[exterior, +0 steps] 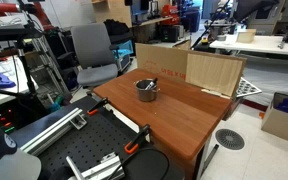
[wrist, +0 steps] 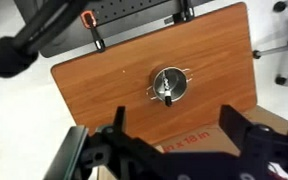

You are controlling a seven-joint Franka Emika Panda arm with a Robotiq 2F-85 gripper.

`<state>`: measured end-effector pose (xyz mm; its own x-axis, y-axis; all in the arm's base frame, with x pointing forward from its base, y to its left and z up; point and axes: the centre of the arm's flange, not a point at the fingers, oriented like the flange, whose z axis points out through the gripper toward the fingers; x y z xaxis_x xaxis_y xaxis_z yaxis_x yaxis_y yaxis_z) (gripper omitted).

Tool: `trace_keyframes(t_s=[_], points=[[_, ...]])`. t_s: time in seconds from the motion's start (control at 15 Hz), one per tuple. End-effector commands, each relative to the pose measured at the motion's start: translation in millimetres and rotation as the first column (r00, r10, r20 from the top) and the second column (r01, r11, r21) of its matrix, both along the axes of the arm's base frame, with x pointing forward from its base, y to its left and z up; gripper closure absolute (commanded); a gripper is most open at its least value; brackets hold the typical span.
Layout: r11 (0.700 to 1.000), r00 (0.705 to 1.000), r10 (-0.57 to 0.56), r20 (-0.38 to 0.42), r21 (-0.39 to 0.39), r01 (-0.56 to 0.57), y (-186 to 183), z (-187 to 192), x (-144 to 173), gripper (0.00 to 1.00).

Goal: Take the marker from the pot and put it on the table

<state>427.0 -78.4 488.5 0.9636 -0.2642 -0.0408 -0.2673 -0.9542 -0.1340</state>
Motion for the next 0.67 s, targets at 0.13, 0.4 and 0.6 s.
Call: trace_keyframes(t_s=[0.13,0.4,0.6], points=[[1.000,1.000,-0.008,0.016,0.008,0.008,-0.8,-0.7,3.4,0.00],[0.999,1.000,-0.029,-0.004,0.033,0.030,0.4,-17.3,15.3,0.00],[1.000,1.000,-0.016,-0.008,0.024,0.016,3.6,-32.3,24.4,0.00]])
